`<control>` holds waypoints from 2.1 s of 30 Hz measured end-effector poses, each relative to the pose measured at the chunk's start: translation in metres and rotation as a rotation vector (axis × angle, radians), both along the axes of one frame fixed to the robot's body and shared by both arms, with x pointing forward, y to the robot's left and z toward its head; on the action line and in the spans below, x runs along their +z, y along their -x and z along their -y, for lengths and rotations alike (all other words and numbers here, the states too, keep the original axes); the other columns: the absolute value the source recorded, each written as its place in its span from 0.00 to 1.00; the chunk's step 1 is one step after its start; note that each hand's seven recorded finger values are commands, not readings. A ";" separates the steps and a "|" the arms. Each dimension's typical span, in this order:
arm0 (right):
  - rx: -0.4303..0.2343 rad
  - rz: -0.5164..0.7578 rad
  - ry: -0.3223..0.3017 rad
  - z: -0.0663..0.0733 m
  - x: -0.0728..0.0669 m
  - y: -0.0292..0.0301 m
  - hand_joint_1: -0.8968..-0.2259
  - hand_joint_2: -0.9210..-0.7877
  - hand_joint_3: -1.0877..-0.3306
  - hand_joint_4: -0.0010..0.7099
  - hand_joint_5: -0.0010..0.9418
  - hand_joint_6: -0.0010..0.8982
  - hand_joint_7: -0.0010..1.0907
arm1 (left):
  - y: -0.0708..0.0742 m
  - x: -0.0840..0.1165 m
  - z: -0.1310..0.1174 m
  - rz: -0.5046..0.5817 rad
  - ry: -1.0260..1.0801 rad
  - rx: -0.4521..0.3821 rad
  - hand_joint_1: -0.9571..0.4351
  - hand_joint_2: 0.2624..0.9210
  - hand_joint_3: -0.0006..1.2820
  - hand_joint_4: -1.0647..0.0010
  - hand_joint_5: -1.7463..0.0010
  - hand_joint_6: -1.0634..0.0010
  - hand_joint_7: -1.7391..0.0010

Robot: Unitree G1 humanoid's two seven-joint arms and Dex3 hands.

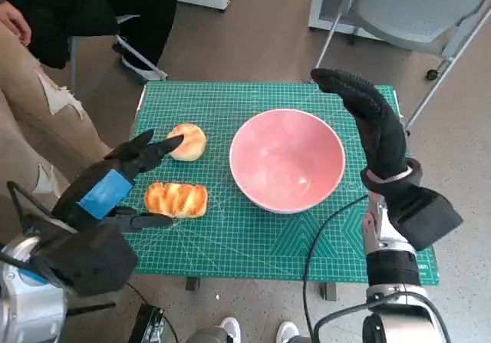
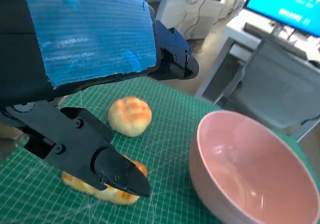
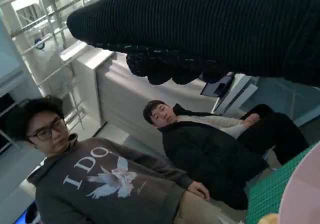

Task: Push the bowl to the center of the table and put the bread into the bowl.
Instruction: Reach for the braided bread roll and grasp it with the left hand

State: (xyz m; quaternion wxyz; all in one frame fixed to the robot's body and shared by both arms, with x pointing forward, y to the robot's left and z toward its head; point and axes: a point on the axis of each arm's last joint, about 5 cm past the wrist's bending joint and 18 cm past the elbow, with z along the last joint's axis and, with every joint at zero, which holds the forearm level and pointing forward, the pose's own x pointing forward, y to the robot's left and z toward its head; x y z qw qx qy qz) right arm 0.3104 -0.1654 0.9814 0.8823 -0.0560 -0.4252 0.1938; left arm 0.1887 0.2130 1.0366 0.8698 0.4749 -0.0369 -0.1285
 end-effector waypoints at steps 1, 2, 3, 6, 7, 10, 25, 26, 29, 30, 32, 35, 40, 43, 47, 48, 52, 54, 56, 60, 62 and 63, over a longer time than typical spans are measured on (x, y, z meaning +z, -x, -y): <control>-0.001 -0.001 -0.001 0.000 0.000 0.0000 0.34 0.00 0.39 0.27 0.00 0.27 0.03 | 0.000 -0.001 0.001 -0.004 -0.006 -0.002 0.49 0.61 0.00 0.84 1.00 0.61 1.00; -0.001 -0.001 -0.001 0.000 0.000 0.0001 0.34 0.00 0.39 0.27 0.00 0.27 0.03 | 0.000 -0.002 0.002 -0.008 -0.012 -0.004 0.48 0.61 0.00 0.84 1.00 0.61 1.00; -0.002 -0.002 -0.002 0.000 0.000 0.0001 0.34 0.00 0.39 0.27 0.00 0.26 0.03 | -0.001 -0.003 0.003 -0.013 -0.017 -0.008 0.46 0.61 0.00 0.83 1.00 0.61 1.00; -0.003 -0.003 -0.003 0.000 -0.001 0.0002 0.34 0.00 0.38 0.27 0.00 0.26 0.03 | -0.002 -0.007 0.006 -0.031 -0.037 -0.013 0.44 0.62 0.00 0.83 1.00 0.61 1.00; -0.003 -0.004 -0.003 0.000 -0.001 0.0002 0.34 0.00 0.38 0.27 0.00 0.26 0.03 | -0.003 -0.009 0.007 -0.040 -0.044 -0.013 0.43 0.62 0.00 0.83 1.00 0.61 1.00; -0.003 -0.006 -0.005 0.000 -0.001 0.0002 0.35 0.00 0.38 0.27 0.00 0.26 0.03 | -0.005 -0.014 0.009 -0.065 -0.070 -0.011 0.42 0.62 0.00 0.82 1.00 0.62 1.00; -0.002 -0.014 -0.009 0.001 -0.001 0.0003 0.35 0.00 0.38 0.27 0.00 0.26 0.04 | -0.021 -0.025 0.016 -0.170 -0.159 0.047 0.44 0.63 0.00 0.83 1.00 0.63 1.00; -0.002 -0.014 -0.011 0.001 -0.001 0.0004 0.35 0.00 0.38 0.27 0.00 0.26 0.04 | -0.022 -0.025 0.016 -0.173 -0.163 0.051 0.44 0.63 0.00 0.83 1.00 0.63 1.00; -0.003 -0.015 -0.020 0.001 -0.001 0.0006 0.35 0.00 0.38 0.27 0.00 0.26 0.04 | -0.024 -0.026 0.016 -0.180 -0.167 0.054 0.46 0.63 0.00 0.83 1.00 0.63 1.00; -0.003 -0.016 -0.023 0.002 -0.001 0.0007 0.35 0.00 0.38 0.27 0.00 0.26 0.04 | -0.025 -0.027 0.016 -0.184 -0.168 0.055 0.46 0.63 0.00 0.83 1.00 0.63 1.00; -0.003 -0.017 -0.027 0.002 -0.001 0.0008 0.35 0.00 0.38 0.27 0.00 0.26 0.04 | -0.026 -0.028 0.016 -0.193 -0.171 0.060 0.48 0.63 0.00 0.83 1.00 0.63 1.00; -0.003 -0.015 -0.030 0.003 -0.001 0.0009 0.36 0.00 0.38 0.27 0.00 0.26 0.04 | -0.028 -0.030 0.015 -0.202 -0.178 0.067 0.51 0.63 0.00 0.83 1.00 0.63 1.00; -0.001 -0.016 -0.028 0.003 0.000 0.0011 0.36 0.00 0.38 0.26 0.00 0.26 0.04 | -0.031 -0.034 0.013 -0.220 -0.184 0.083 0.54 0.63 0.00 0.83 1.00 0.63 1.00; 0.000 -0.017 -0.027 0.003 -0.001 0.0015 0.36 0.00 0.38 0.26 0.00 0.25 0.04 | -0.032 -0.035 0.013 -0.218 -0.186 0.090 0.55 0.62 0.00 0.83 1.00 0.63 1.00; 0.001 -0.017 -0.026 0.003 -0.001 0.0018 0.36 0.00 0.38 0.26 0.00 0.25 0.05 | -0.034 -0.038 0.012 -0.212 -0.188 0.100 0.56 0.62 0.00 0.83 1.00 0.63 1.00; 0.001 -0.018 -0.026 0.003 -0.001 0.0019 0.36 0.00 0.38 0.26 0.00 0.25 0.05 | -0.034 -0.039 0.012 -0.211 -0.189 0.102 0.56 0.62 0.00 0.83 1.00 0.63 1.00; 0.002 -0.020 -0.025 0.003 -0.001 0.0019 0.36 0.00 0.38 0.26 0.00 0.25 0.05 | -0.036 -0.041 0.012 -0.208 -0.200 0.111 0.56 0.62 0.00 0.83 1.00 0.63 1.00; 0.003 -0.022 -0.024 0.003 -0.001 0.0019 0.36 0.00 0.38 0.26 0.00 0.25 0.05 | -0.039 -0.043 0.011 -0.209 -0.209 0.117 0.56 0.62 0.00 0.84 1.00 0.63 1.00; 0.004 -0.022 -0.024 0.003 -0.001 0.0020 0.36 0.00 0.38 0.26 0.00 0.25 0.05 | -0.041 -0.045 0.011 -0.213 -0.215 0.122 0.55 0.61 0.00 0.84 1.00 0.63 1.00; 0.006 -0.022 -0.023 0.003 -0.001 0.0021 0.36 0.00 0.38 0.26 0.00 0.25 0.05 | -0.046 -0.050 0.010 -0.233 -0.219 0.133 0.55 0.61 0.00 0.84 1.00 0.63 1.00; 0.007 -0.022 -0.021 0.003 -0.001 0.0021 0.36 0.00 0.38 0.26 0.00 0.25 0.05 | -0.048 -0.053 0.010 -0.243 -0.219 0.138 0.55 0.61 0.00 0.84 1.00 0.63 1.00; 0.008 -0.023 -0.022 0.003 -0.001 0.0020 0.36 0.00 0.38 0.26 0.00 0.25 0.05 | -0.049 -0.054 0.010 -0.249 -0.218 0.141 0.56 0.61 0.00 0.84 1.00 0.63 1.00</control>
